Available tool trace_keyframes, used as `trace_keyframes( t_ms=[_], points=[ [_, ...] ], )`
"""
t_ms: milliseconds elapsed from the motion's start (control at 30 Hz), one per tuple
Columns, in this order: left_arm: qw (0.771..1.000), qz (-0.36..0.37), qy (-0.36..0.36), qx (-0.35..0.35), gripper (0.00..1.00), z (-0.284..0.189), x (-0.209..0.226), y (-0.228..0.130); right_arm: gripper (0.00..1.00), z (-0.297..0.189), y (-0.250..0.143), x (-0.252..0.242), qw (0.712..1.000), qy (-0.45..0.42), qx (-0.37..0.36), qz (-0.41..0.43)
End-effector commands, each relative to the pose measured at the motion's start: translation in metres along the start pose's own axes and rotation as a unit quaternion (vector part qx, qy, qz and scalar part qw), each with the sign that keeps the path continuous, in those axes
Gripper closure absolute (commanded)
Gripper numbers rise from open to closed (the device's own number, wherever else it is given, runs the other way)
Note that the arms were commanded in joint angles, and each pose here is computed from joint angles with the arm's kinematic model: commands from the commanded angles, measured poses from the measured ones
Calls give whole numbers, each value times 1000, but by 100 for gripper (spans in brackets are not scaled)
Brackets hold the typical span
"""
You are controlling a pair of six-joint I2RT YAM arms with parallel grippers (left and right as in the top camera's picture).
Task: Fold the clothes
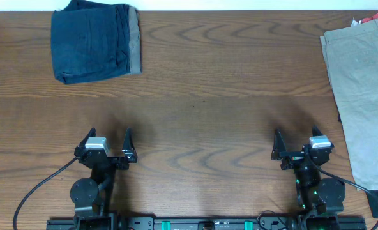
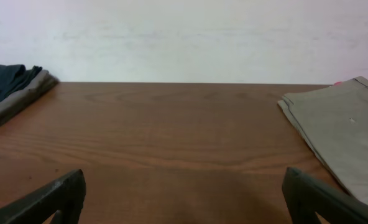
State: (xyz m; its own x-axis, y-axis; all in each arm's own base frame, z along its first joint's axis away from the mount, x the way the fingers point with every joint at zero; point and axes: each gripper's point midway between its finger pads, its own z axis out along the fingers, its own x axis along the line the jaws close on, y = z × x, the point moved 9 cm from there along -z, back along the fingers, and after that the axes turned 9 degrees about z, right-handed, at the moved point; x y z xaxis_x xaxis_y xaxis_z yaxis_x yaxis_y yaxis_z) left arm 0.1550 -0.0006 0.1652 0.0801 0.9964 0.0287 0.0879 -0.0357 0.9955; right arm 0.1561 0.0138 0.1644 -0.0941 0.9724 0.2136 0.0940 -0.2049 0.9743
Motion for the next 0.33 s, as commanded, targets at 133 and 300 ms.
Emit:
trace_keyframes(
  t_ms=[133,300],
  points=[
    [1000,3,-2,21,2,1,0,-11,1,0,-1,2,1000,8,1,-8],
    [1000,3,-2,21,2,1,0,-11,1,0,-1,2,1000,8,1,-8]
  ],
)
